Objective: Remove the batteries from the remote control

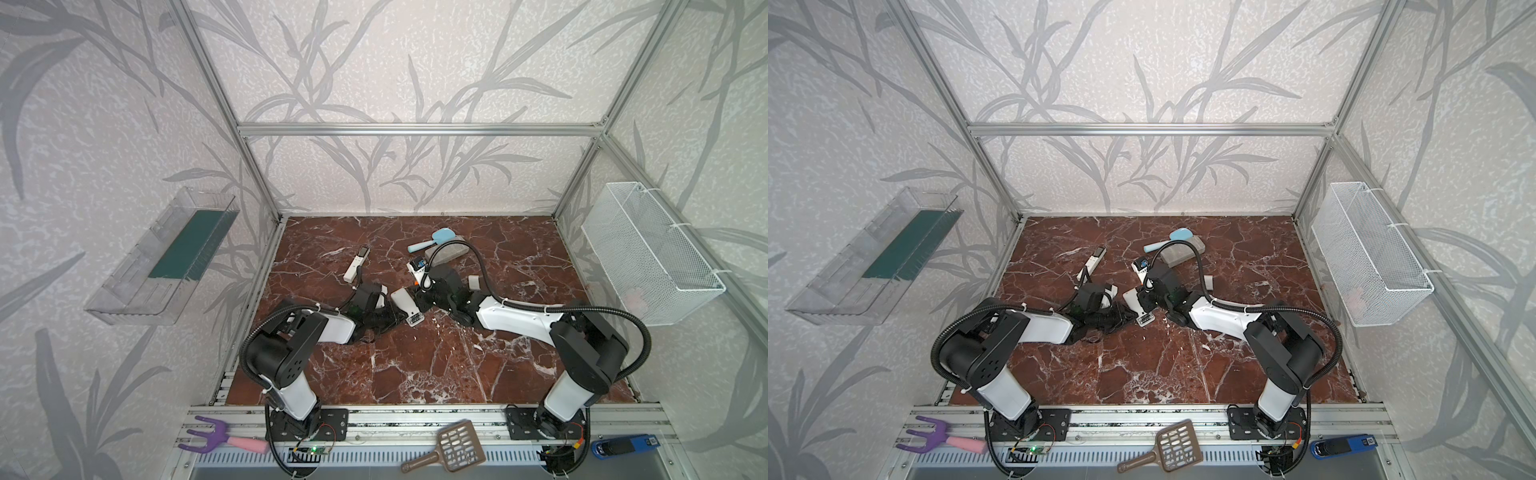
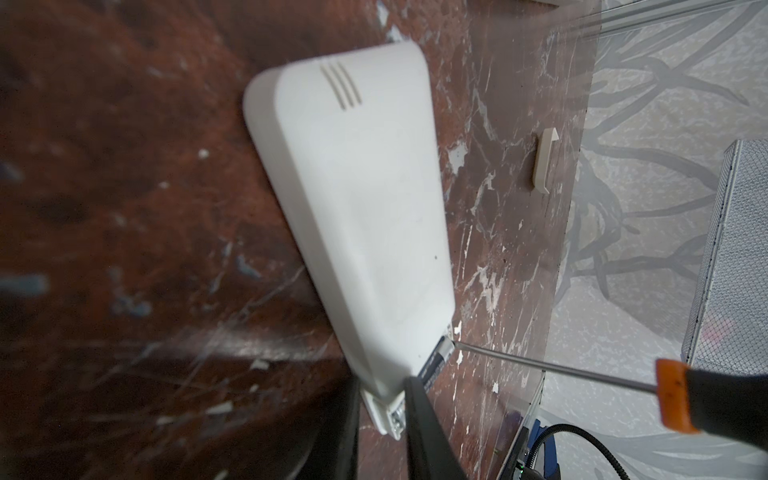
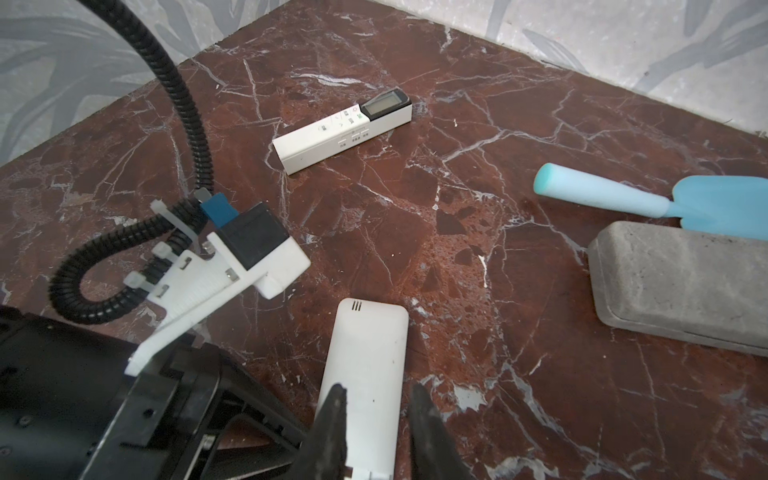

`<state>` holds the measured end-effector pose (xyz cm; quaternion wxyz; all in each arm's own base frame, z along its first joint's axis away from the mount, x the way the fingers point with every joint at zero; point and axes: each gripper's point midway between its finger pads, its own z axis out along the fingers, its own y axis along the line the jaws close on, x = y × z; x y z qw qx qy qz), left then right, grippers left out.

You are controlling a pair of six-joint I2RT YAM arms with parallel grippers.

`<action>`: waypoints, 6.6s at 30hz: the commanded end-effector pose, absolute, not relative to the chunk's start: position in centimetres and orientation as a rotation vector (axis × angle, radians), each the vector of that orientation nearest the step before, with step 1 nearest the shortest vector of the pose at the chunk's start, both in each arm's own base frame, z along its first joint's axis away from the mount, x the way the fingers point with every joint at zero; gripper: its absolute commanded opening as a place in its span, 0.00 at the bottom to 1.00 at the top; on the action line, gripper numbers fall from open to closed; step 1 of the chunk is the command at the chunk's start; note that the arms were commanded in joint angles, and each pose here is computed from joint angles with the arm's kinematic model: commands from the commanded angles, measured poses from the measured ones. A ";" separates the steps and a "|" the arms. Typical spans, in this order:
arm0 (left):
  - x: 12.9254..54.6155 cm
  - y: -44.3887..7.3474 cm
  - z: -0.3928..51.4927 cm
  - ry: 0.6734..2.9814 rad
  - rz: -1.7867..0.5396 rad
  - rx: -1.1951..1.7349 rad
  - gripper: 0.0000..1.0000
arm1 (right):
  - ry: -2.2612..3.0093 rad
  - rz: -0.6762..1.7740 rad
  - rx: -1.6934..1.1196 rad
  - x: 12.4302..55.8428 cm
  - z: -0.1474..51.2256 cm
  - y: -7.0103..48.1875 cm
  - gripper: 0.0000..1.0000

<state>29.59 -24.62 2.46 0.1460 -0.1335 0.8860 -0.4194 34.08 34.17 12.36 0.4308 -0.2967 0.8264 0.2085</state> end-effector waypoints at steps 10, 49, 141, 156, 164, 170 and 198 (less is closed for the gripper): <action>29.5 -24.4 1.6 2.585 -1.182 -0.426 0.22 | 2.036 0.585 -0.791 33.4 12.2 34.9 0.00; 26.3 -25.3 -0.9 2.607 -1.136 -0.534 0.17 | 2.039 0.782 -0.381 34.1 11.9 32.9 0.00; 28.0 -25.7 2.9 2.600 -1.068 -0.361 0.27 | 2.019 0.679 -0.138 35.5 14.6 24.8 0.00; 28.6 -22.8 6.5 2.585 -0.891 -0.225 0.32 | 1.960 0.575 -0.423 34.2 17.0 30.1 0.00; 28.9 -23.0 6.0 2.594 -0.914 -0.233 0.31 | 1.989 0.602 -0.487 35.5 15.8 33.0 0.00; 29.4 -24.2 5.5 2.592 -1.001 -0.256 0.27 | 1.942 0.679 -0.544 36.1 15.2 35.3 0.00; 33.2 -26.8 3.5 2.591 -1.142 -0.298 0.23 | 1.634 0.683 -0.615 34.8 15.6 34.7 0.00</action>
